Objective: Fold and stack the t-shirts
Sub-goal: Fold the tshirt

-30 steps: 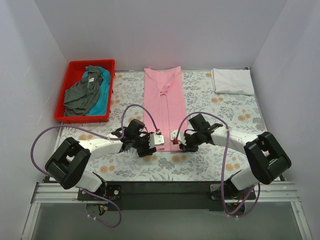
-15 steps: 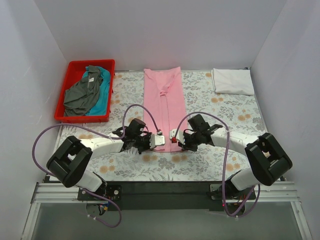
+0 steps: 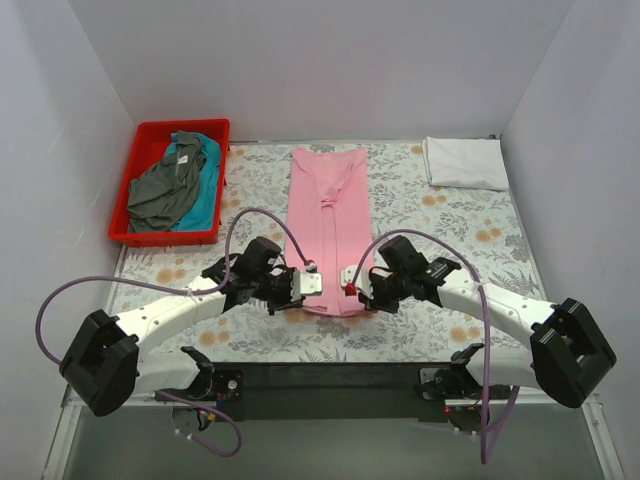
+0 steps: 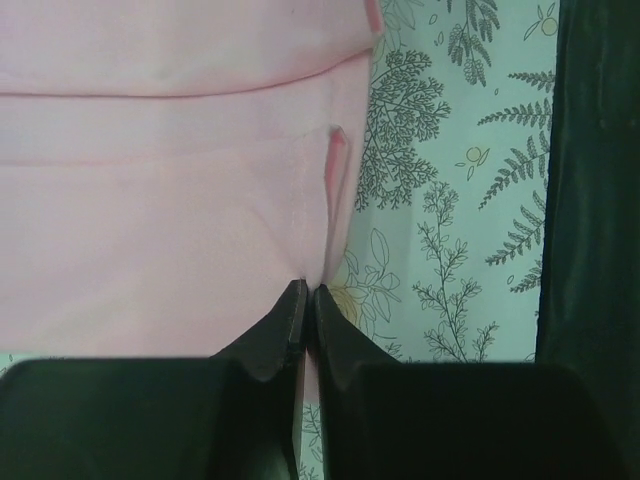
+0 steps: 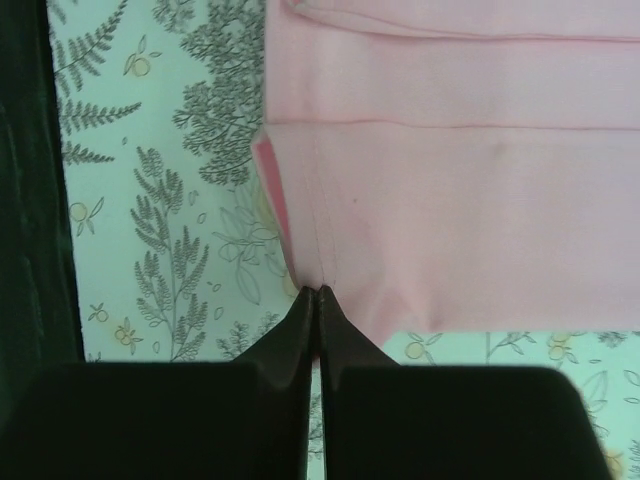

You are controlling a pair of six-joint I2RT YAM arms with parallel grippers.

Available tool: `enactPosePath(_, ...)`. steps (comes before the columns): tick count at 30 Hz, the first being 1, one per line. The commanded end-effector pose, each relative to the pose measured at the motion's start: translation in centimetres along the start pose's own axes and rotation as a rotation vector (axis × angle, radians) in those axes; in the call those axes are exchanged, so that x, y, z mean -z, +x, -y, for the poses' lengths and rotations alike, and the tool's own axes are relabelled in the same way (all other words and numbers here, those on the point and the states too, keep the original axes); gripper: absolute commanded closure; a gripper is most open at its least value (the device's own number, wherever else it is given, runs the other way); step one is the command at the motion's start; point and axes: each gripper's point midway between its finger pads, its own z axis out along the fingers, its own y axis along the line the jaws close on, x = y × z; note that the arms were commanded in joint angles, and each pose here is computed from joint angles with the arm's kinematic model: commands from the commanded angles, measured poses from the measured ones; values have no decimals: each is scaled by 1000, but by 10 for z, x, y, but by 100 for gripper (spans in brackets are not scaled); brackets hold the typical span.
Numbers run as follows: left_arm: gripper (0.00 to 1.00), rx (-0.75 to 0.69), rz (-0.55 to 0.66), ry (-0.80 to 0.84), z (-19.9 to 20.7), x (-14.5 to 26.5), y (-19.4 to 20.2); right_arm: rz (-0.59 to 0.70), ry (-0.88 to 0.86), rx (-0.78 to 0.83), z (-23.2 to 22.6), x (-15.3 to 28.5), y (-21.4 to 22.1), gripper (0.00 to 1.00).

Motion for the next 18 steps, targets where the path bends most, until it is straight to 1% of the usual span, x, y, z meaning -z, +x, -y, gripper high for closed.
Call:
enactPosePath(1, 100, -4, 26, -29, -18, 12, -15, 29, 64, 18, 30, 13, -23, 99)
enactPosePath(3, 100, -15, 26, -56, -34, 14, -15, 34, 94, 34, 47, 18, -30, 99)
enactPosePath(4, 100, -32, 44, -75, -45, 17, -23, 34, 99, 38, 52, 19, -32, 99)
enactPosePath(6, 100, -57, 44, -99, -62, 17, -23, 22, 112, 56, 64, 18, -33, 99)
enactPosePath(8, 100, -83, 68, -119, -79, 20, -34, 33, 138, 84, 79, 23, -44, 99)
enactPosePath(9, 100, -86, 55, -122, -89, 17, -27, 22, 140, 88, 88, 20, -40, 99)
enactPosePath(10, 100, -92, 59, -128, -97, 18, -28, 34, 162, 104, 100, 24, -49, 99)
enactPosePath(11, 100, -111, 79, -144, -109, 21, -37, 34, 176, 100, 110, 26, -49, 99)
enactPosePath(12, 100, -116, 77, -157, -120, 23, -33, 27, 172, 103, 118, 23, -46, 99)
enactPosePath(13, 100, -113, 71, -151, -128, 19, -30, 38, 191, 118, 130, 26, -54, 99)
enactPosePath(14, 100, -128, 87, -169, -140, 21, -37, 35, 204, 117, 139, 29, -52, 99)
enactPosePath(16, 100, -125, 85, -181, -157, 17, -32, 25, 211, 130, 156, 26, -50, 99)
enactPosePath(17, 100, -146, 100, -203, -171, 20, -42, 36, 238, 139, 171, 32, -57, 99)
enactPosePath(18, 100, -148, 101, -216, -179, 20, -41, 26, 231, 130, 178, 28, -52, 99)
